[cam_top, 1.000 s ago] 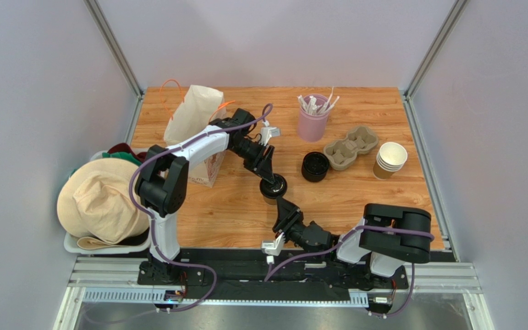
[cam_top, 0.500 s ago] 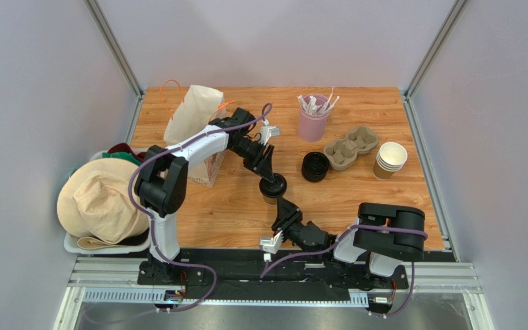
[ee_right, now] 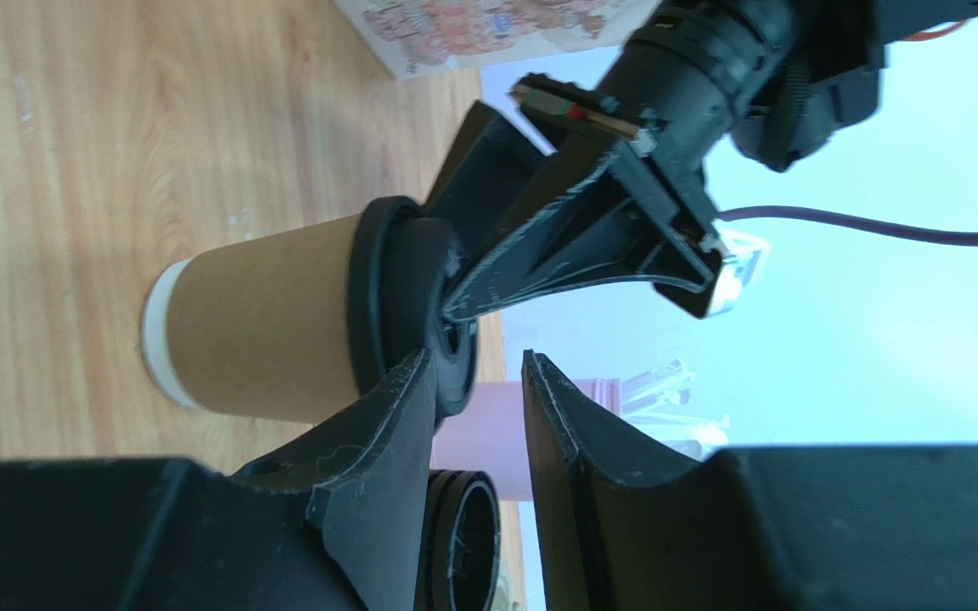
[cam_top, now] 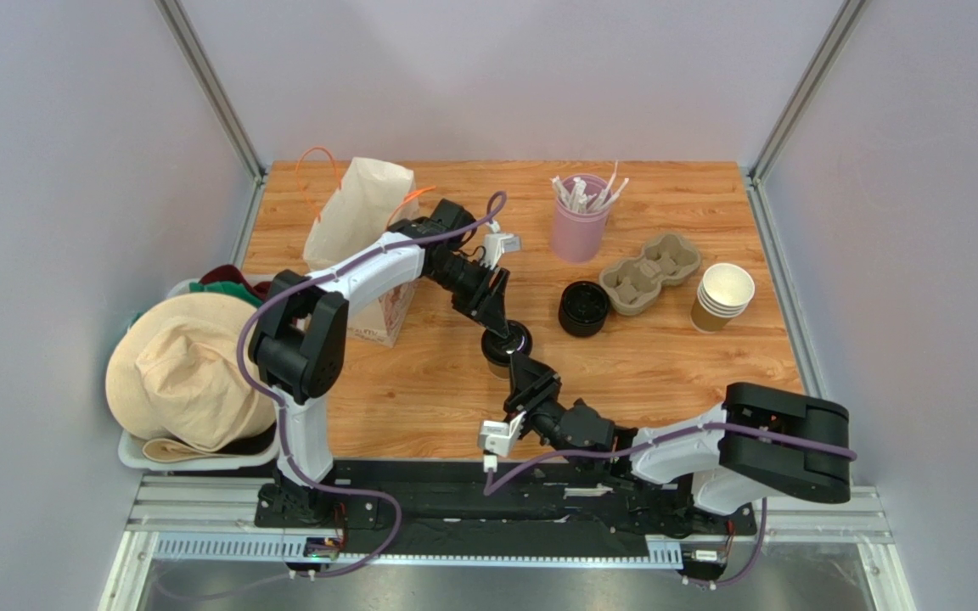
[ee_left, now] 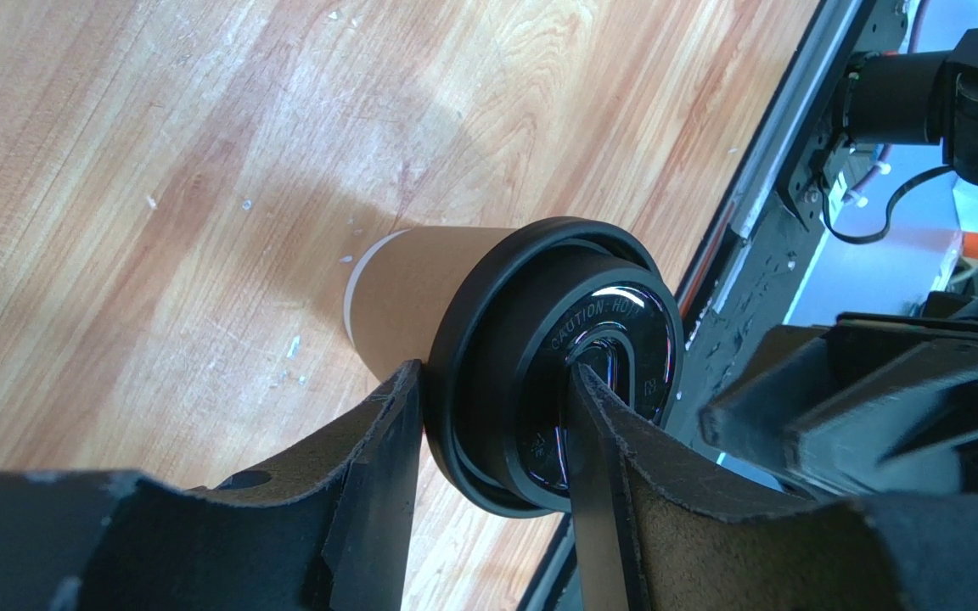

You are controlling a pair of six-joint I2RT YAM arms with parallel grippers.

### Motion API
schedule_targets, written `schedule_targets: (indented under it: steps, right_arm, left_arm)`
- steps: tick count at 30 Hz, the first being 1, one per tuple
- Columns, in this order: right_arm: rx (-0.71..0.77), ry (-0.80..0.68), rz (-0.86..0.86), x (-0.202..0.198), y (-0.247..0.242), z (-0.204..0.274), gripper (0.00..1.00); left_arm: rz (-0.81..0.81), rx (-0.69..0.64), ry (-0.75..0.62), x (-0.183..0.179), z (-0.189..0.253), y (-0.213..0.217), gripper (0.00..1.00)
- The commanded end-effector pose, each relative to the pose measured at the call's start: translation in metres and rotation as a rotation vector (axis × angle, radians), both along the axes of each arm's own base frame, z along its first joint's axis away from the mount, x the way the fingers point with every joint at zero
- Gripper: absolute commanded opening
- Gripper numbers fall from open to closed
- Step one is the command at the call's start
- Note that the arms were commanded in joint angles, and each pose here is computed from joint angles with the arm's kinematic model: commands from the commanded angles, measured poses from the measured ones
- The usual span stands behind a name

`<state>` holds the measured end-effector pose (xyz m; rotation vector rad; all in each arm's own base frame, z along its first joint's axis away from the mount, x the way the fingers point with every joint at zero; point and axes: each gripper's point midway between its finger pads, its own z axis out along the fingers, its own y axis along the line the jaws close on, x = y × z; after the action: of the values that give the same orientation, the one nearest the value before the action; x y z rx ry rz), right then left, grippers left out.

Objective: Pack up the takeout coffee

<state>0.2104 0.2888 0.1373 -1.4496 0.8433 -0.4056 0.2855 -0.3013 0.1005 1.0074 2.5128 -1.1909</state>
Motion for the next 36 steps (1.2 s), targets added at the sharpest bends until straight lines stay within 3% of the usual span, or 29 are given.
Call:
schedule_targets:
  steps: [1, 7, 20, 24, 31, 36]
  right_arm:
    - [-0.028, 0.056, 0.019, -0.005, 0.003, -0.018, 0.37]
    - [-0.053, 0.061, 0.013, -0.005, -0.002, -0.03, 0.36]
    - [-0.045, -0.071, -0.027, 0.005, 0.001, -0.035, 0.34]
    - [-0.061, -0.027, -0.026, 0.004, 0.002, -0.04, 0.31]
    - [-0.136, 0.12, -0.018, -0.002, 0.001, -0.059, 0.12]
    - [-0.195, 0.207, -0.017, -0.006, -0.005, -0.076, 0.09]
  left_arm:
    - [0.017, 0.154, -0.101, 0.015, -0.033, 0.021, 0.5]
    - [0.015, 0.16, -0.111, 0.015, -0.033, 0.022, 0.5]
    - [0.015, 0.16, -0.108, 0.015, -0.034, 0.021, 0.5]
    - [0.013, 0.16, -0.111, 0.015, -0.034, 0.021, 0.5]
    - [0.015, 0.164, -0.109, 0.015, -0.034, 0.022, 0.5]
    - [0.016, 0.172, -0.108, 0.014, -0.036, 0.024, 0.5]
